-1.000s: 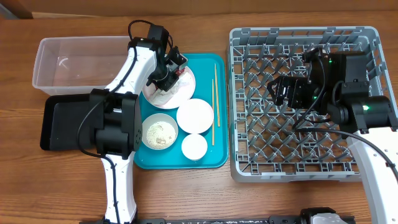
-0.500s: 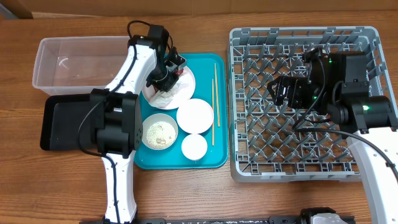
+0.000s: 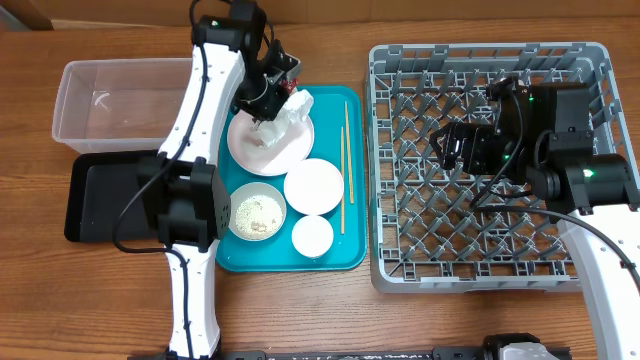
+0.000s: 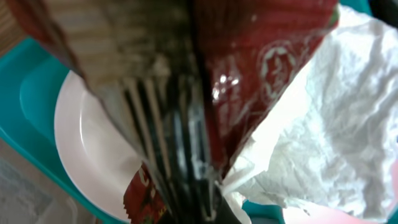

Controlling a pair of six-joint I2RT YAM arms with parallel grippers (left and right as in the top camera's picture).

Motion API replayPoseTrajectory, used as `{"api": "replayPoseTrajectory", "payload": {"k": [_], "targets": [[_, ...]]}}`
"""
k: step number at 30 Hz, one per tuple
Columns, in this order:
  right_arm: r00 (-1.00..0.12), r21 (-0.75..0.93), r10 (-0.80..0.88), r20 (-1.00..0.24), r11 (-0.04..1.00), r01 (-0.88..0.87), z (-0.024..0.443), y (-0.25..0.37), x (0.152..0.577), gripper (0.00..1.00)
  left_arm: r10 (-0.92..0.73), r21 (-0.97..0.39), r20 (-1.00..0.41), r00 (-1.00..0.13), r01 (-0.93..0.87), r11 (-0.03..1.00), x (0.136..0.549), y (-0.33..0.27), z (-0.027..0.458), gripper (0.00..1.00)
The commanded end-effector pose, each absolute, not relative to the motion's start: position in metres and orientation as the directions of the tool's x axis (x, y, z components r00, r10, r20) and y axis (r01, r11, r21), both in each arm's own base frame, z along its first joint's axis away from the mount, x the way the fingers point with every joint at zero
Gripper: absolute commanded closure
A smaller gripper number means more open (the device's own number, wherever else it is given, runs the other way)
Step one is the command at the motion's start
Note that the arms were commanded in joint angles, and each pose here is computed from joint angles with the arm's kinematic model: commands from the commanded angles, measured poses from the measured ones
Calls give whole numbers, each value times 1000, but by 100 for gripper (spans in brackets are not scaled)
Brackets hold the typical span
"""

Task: Sort waste into correct bins and load items into the dishwasher
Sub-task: 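Carry the wrapper and tissue left and drop them into the clear bin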

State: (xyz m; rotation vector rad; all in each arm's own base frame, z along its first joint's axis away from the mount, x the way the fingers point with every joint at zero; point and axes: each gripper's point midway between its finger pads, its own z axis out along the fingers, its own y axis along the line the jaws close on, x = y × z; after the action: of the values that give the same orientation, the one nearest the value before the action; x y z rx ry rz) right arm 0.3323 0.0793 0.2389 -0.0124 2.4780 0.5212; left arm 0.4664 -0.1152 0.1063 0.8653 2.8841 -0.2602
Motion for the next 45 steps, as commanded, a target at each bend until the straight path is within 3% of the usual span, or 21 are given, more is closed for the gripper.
{"api": "replayPoseTrajectory", "payload": {"k": [1, 13, 23, 25, 27, 31, 43, 44, 45], "targets": [[-804, 366, 105, -585, 919, -146, 249, 82, 334, 0, 519, -144, -201, -831, 549, 823, 469, -121, 127, 96], [-806, 366, 105, -582, 919, -144, 249, 82, 333, 0, 278, -253, -336, -900, 371, 893, 475, -94, 213, 96], [-806, 366, 105, -582, 919, -144, 249, 82, 333, 0, -178, -317, -372, -911, -56, 947, 507, 21, 226, 96], [-806, 366, 105, -582, 919, -144, 249, 82, 333, 0, -285, -340, -379, -880, -154, 928, 513, 45, 229, 96], [-807, 367, 106, -581, 919, -144, 249, 82, 333, 0, -505, -335, -366, -782, -396, 855, 515, 96, 228, 96], [-808, 374, 109, -578, 916, -145, 249, 83, 333, 0, -722, -303, -314, -616, -656, 692, 504, 140, 216, 96], [-814, 378, 108, -570, 915, -143, 248, 84, 331, 0, -865, -213, -171, -472, -839, 501, 492, 149, 141, 96], [-816, 378, 107, -569, 915, -143, 247, 84, 330, 0, -866, -212, -167, -471, -841, 498, 493, 149, 136, 93], [-817, 378, 107, -566, 915, -142, 247, 84, 330, 0, -867, -210, -161, -473, -842, 498, 492, 148, 132, 76]]}}
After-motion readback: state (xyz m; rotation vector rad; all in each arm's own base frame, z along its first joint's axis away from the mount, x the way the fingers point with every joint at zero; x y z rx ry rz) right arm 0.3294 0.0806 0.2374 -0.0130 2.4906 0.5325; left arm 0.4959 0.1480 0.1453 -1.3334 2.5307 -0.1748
